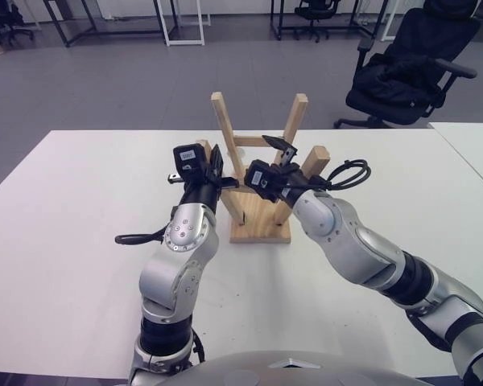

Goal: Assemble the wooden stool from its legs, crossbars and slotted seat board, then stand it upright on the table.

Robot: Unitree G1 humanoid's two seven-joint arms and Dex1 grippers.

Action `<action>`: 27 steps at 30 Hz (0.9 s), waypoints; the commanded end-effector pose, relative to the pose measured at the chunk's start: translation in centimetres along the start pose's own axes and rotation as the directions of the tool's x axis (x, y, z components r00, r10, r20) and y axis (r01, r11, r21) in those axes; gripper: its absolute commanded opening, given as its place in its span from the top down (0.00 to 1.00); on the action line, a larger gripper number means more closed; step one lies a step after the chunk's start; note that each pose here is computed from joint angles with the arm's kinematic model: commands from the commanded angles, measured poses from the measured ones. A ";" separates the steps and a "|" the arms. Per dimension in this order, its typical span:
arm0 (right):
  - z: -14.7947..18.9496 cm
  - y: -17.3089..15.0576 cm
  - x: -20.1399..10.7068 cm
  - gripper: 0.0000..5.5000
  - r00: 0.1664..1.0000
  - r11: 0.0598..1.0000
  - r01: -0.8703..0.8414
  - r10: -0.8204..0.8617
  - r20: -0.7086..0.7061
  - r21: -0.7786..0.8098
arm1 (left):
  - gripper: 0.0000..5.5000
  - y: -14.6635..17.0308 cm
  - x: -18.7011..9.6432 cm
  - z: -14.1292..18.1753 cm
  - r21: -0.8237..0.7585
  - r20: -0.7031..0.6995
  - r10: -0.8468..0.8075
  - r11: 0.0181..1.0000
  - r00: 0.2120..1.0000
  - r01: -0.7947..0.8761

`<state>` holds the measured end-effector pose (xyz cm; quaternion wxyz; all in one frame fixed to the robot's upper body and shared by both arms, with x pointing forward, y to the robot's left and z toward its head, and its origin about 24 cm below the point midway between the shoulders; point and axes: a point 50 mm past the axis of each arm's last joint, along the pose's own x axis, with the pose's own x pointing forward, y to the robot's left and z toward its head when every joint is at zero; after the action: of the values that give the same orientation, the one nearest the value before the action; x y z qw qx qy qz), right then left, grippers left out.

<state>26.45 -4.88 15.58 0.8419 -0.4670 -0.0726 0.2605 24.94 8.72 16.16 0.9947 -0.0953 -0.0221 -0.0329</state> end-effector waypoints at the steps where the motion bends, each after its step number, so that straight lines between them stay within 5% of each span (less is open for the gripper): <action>1: -1.6 4.6 -0.1 0.23 0.966 0.963 -0.248 0.254 -0.052 0.102 | 0.81 -2.8 0.2 -0.1 0.011 -0.022 -0.188 0.982 0.982 0.189; 7: -3.2 4.1 -0.1 0.23 0.969 0.975 -0.204 0.214 -0.122 0.087 | 0.81 2.4 -0.8 -0.7 -0.028 -0.042 0.017 0.999 0.999 -0.018; 12: -2.7 3.1 0.2 0.23 0.983 0.984 -0.149 0.158 -0.094 0.099 | 0.81 0.6 -2.1 -2.0 -0.041 -0.106 -0.065 0.997 0.992 0.061; 25: -1.6 2.0 0.4 0.23 0.994 0.987 -0.103 0.106 -0.018 0.122 | 0.81 -0.5 -0.3 -0.6 0.017 -0.061 -0.078 0.997 0.995 0.079; 27: -1.5 1.4 0.5 0.23 0.997 0.989 -0.079 0.081 -0.013 0.127 | 0.71 -0.3 -0.4 0.0 -0.023 -0.043 -0.065 0.998 0.997 0.064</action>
<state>26.80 -4.69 15.19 0.8615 -0.4173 -0.0773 0.2788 24.58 8.80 15.82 0.9950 -0.0806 -0.0053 -0.0593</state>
